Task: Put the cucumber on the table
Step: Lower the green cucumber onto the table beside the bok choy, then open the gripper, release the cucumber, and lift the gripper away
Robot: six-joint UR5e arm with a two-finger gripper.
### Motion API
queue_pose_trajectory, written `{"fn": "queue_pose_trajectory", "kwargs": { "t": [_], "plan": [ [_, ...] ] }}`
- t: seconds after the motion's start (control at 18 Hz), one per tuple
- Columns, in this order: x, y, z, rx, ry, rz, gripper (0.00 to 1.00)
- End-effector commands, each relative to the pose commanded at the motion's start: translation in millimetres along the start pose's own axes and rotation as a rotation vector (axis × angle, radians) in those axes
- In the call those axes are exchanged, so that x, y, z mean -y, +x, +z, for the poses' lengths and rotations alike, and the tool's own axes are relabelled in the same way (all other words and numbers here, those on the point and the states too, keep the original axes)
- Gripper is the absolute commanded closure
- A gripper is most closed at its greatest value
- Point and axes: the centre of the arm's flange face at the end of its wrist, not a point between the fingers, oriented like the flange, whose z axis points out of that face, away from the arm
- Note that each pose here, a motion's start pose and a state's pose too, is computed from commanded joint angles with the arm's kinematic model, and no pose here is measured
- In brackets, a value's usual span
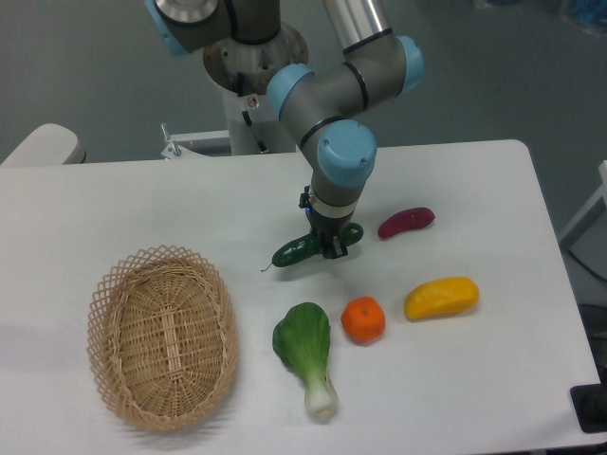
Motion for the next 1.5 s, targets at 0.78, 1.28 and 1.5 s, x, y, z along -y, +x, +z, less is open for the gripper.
{"fn": "queue_pose_trajectory", "kwargs": {
  "t": [0.78,1.28,1.5],
  "plan": [
    [3,-10,10,-0.016,-0.002,-0.016,0.60],
    [-10,-44,-47,0.102,-0.027,-0.032,0.00],
    [-49,-59,-86,0.175,-0.027,-0.110,0.00]
  ]
}}
